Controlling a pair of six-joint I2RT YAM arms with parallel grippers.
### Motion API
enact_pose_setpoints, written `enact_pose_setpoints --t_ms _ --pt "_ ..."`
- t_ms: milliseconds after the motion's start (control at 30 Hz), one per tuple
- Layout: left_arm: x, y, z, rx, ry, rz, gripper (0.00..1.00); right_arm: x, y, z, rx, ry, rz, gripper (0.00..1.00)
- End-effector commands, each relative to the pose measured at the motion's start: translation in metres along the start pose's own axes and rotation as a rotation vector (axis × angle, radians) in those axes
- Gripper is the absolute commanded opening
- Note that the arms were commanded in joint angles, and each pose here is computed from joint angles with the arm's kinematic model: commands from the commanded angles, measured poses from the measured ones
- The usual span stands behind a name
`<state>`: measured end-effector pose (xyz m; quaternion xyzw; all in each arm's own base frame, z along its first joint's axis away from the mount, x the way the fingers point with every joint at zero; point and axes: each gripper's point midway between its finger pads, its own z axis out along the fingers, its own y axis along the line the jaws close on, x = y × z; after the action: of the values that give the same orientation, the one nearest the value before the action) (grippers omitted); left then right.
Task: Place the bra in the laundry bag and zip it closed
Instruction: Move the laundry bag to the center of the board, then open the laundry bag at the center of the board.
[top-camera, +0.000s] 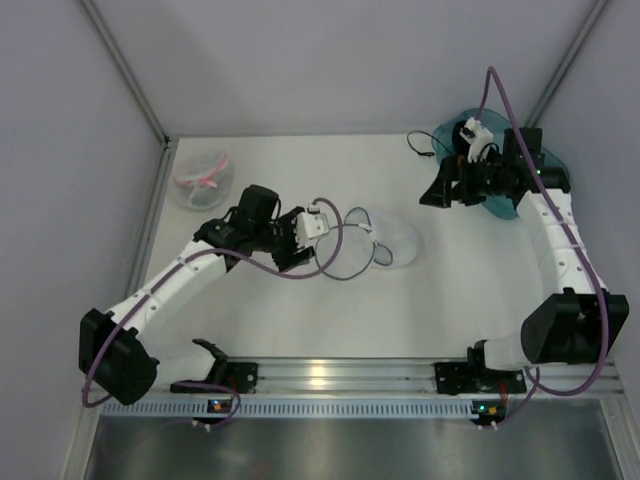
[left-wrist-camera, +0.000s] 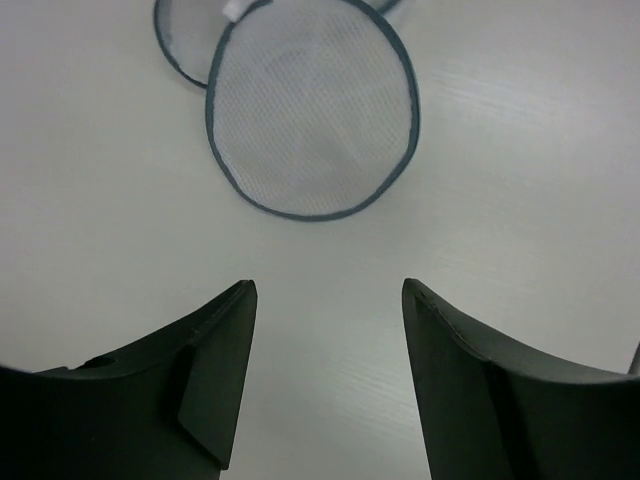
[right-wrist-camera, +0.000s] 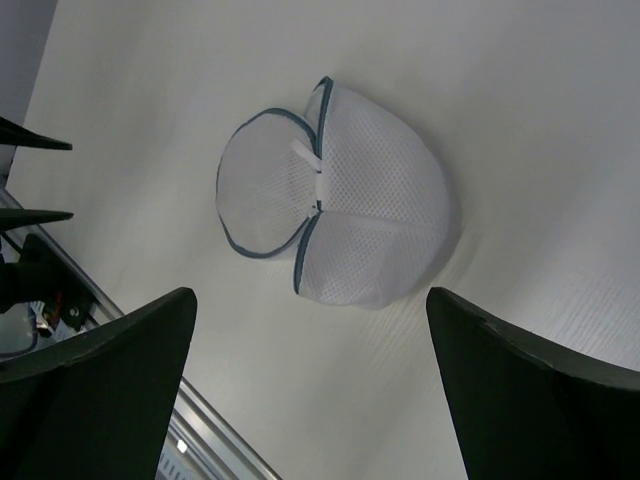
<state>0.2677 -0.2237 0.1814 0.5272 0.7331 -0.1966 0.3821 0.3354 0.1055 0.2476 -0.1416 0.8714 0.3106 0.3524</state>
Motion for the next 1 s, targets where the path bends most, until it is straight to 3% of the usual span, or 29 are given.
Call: enact_pose_setpoints --t_ms 0,33,133,333,667,833,967 --pt "0.008 -0.018 -0.001 0.131 -0.038 0.516 0.65 0.004 0.004 -0.004 -0.024 -0.003 -0.015 0.99" --pt "0.010 -0.020 0.004 0.163 -0.054 0.651 0.64 0.006 0.003 -0.002 -0.025 0.003 -0.008 0.99" --pt "0.018 -0.024 0.017 0.220 -0.070 0.864 0.62 0.012 0.001 0.001 -0.027 0.019 0.006 0.99" --pt "0.047 -0.035 0.062 0.392 -0.034 1.064 0.55 0.018 -0.004 0.002 -0.010 0.035 0.008 1.00" --pt "0.077 -0.019 0.133 0.526 0.072 0.941 0.48 0.030 -0.009 0.001 0.013 0.082 -0.002 0.99" --pt "0.111 -0.028 0.124 0.596 0.208 0.859 0.28 0.030 -0.010 0.000 0.014 0.088 -0.015 0.99" --pt "0.129 -0.027 0.114 0.585 0.327 0.741 0.02 0.029 -0.010 0.004 0.001 0.079 -0.006 0.99"
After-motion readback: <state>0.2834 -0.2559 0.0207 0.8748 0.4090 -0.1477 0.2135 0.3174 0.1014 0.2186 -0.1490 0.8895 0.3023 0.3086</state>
